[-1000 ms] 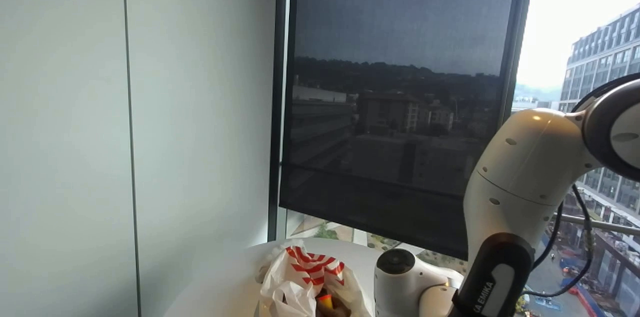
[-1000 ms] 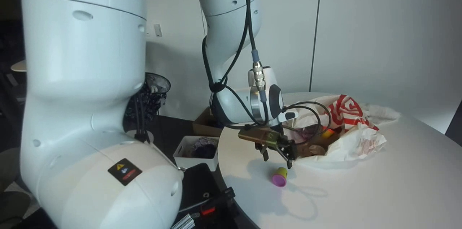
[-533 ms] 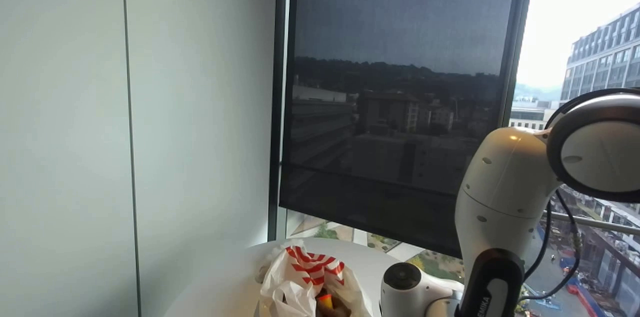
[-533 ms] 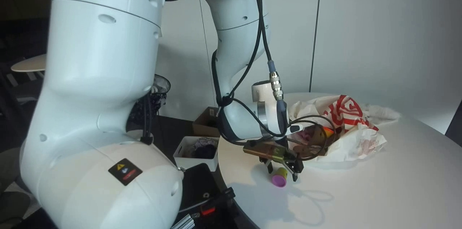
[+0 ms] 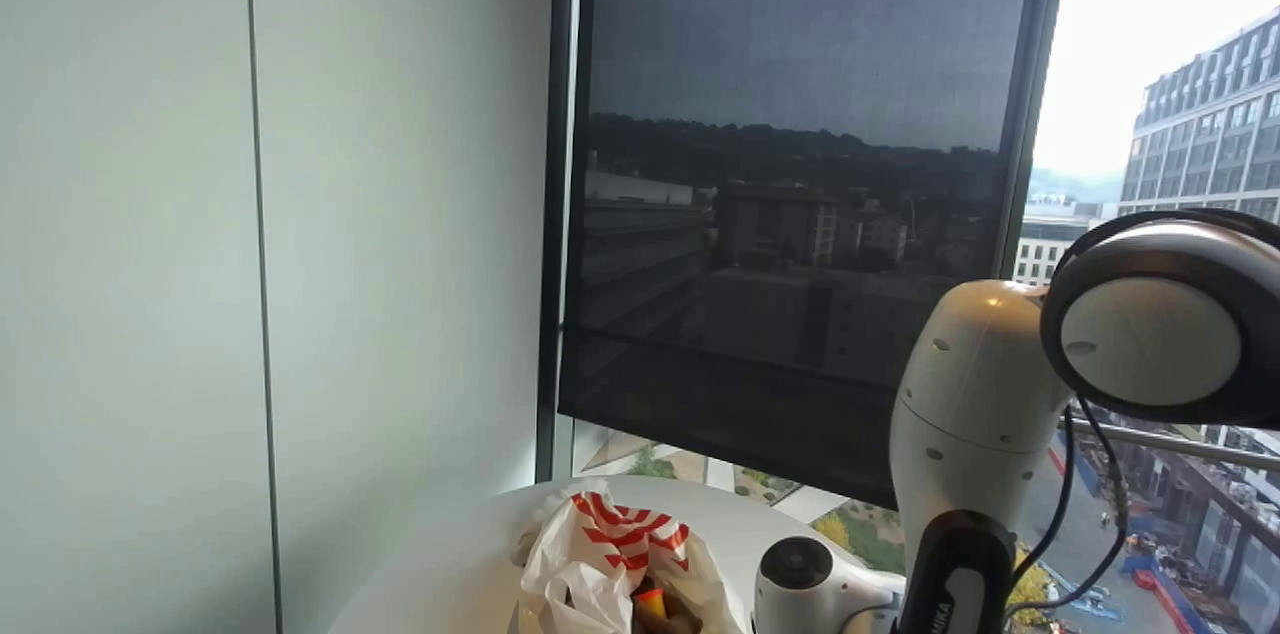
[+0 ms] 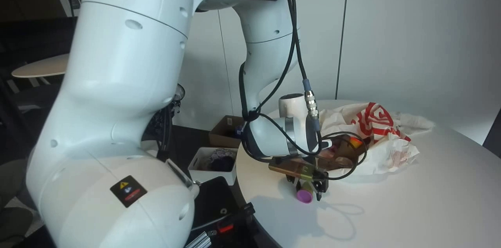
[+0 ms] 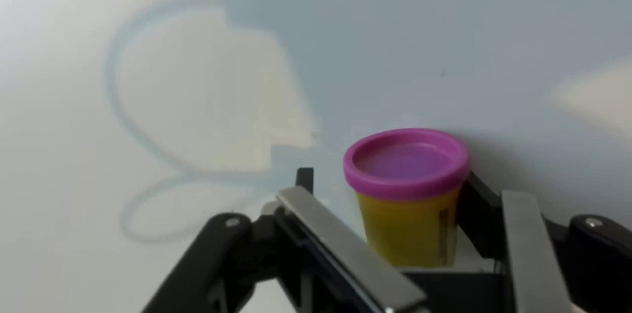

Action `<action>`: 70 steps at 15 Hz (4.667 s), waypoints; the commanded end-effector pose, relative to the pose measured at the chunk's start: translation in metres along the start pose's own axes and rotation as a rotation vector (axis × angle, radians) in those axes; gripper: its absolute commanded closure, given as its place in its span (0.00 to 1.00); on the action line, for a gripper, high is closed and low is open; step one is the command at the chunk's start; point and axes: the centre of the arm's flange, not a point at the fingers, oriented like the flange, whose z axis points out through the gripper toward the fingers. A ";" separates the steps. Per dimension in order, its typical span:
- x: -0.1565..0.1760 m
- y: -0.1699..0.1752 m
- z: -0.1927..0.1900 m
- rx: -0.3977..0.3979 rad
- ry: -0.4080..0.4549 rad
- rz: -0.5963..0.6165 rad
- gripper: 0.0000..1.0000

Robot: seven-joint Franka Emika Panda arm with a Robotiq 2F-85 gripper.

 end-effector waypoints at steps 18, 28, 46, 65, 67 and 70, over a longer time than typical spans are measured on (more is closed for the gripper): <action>0.160 0.011 -0.074 0.057 0.238 0.073 0.81; 0.199 0.015 -0.040 0.048 0.318 0.036 0.30; 0.125 -0.061 -0.074 0.106 0.299 -0.189 0.00; 0.221 -0.063 -0.018 0.041 0.437 -0.214 0.30; 0.220 -0.065 -0.021 0.036 0.457 -0.217 0.45; 0.218 -0.067 -0.027 0.045 0.461 -0.221 0.69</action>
